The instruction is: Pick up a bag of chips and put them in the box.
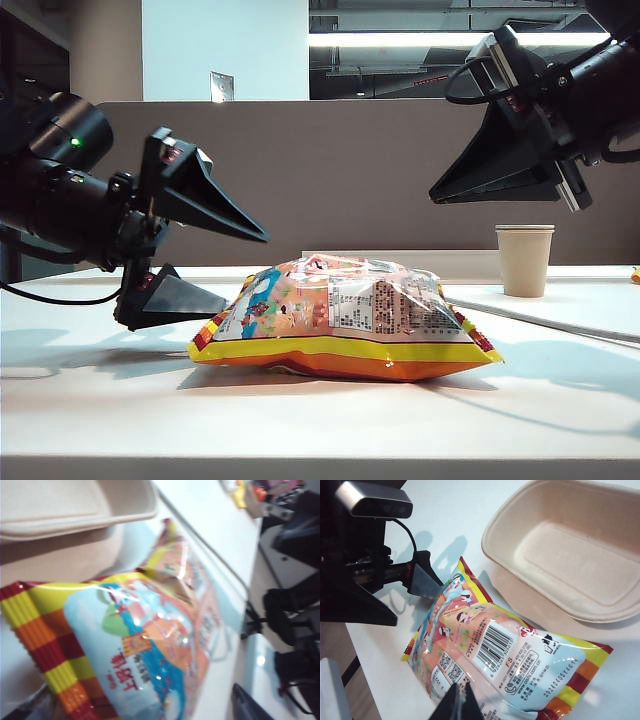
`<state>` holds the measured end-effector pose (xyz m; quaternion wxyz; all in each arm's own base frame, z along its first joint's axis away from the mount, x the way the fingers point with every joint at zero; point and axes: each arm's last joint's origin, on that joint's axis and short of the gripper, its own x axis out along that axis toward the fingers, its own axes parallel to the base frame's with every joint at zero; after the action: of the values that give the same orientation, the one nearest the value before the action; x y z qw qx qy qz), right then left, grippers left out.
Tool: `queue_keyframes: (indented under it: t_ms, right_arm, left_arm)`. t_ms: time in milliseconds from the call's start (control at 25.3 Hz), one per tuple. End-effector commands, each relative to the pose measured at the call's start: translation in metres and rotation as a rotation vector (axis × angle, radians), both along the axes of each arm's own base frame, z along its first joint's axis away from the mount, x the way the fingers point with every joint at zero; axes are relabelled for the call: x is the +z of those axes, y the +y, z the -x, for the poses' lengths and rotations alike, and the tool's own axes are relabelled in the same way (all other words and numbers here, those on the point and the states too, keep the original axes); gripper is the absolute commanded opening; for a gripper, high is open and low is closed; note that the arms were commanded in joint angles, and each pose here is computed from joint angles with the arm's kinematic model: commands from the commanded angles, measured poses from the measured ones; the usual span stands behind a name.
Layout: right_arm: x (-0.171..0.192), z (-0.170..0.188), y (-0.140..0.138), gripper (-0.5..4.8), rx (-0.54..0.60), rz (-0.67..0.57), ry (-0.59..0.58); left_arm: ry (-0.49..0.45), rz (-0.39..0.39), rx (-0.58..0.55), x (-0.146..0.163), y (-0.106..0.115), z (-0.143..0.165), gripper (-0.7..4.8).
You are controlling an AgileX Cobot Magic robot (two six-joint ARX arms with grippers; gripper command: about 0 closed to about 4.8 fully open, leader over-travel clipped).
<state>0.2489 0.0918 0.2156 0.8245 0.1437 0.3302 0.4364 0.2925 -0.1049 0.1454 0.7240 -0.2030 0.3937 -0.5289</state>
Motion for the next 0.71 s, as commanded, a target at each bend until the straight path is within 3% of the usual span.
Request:
queue_keyframes:
  t_ms: [40,632,711]
  right_arm:
    - [0.003,-0.001,0.001,0.13,0.012,-0.009,-0.026]
    - [0.003,-0.001,0.001,0.13,0.012,-0.009,-0.025]
    - [0.003,-0.001,0.001,0.13,0.012,-0.009,-0.025]
  left_arm:
    - [-0.033,-0.028,0.010,-0.001,-0.005,-0.002,4.66]
    - [0.016,-0.017,-0.007,-0.021,-0.008,-0.007,4.64]
    - [0.014,-0.017,-0.007,-0.021,-0.008,-0.007,4.42]
